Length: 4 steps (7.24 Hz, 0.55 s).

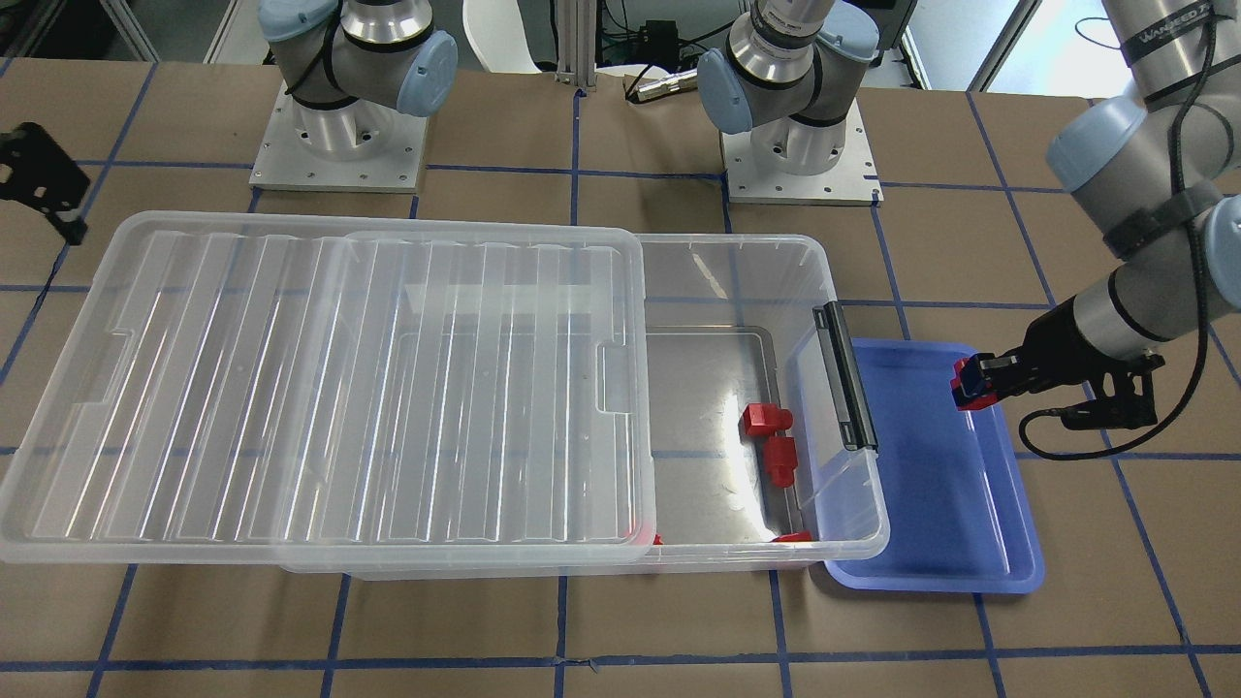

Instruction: Place red block in blue tray from box

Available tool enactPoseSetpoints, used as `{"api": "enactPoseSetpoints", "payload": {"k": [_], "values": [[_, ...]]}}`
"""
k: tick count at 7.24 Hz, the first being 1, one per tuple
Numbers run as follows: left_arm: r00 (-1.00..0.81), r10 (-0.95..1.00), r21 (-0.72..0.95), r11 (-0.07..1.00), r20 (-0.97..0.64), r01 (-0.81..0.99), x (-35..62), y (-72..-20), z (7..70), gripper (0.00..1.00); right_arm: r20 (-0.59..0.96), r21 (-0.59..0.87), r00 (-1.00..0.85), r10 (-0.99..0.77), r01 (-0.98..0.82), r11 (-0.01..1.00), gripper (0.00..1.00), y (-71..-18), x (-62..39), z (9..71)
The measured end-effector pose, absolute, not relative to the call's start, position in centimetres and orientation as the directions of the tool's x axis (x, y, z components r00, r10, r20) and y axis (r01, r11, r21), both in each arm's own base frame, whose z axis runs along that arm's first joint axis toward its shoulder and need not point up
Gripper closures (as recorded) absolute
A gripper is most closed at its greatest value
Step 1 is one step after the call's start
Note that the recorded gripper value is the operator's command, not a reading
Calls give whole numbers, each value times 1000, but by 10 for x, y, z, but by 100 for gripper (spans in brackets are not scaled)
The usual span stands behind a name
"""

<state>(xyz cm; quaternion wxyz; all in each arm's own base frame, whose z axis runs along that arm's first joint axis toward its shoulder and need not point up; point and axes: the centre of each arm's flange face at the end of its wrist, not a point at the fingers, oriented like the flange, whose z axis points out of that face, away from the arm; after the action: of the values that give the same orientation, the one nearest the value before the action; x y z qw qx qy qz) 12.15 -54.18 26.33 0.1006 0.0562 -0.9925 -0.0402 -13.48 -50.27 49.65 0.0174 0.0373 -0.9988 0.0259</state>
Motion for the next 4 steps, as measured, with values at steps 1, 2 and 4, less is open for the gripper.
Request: {"api": "enactPoseSetpoints", "payload": {"k": [1, 2, 4], "values": [[-968, -123, 95, 990, 220, -104, 119, -543, 253, 9, 40, -49, -995, -95, -97, 994, 0, -512, -168, 477], [-963, -124, 94, 990, 240, -104, 116, -546, 248, 3, 38, -41, -993, -109, -111, 993, 0, -524, -189, 455], [-962, -129, 69, 991, 240, -115, 113, -556, 262, 0, 9, -10, -993, -119, -119, 993, 0, -539, -207, 397]]}}
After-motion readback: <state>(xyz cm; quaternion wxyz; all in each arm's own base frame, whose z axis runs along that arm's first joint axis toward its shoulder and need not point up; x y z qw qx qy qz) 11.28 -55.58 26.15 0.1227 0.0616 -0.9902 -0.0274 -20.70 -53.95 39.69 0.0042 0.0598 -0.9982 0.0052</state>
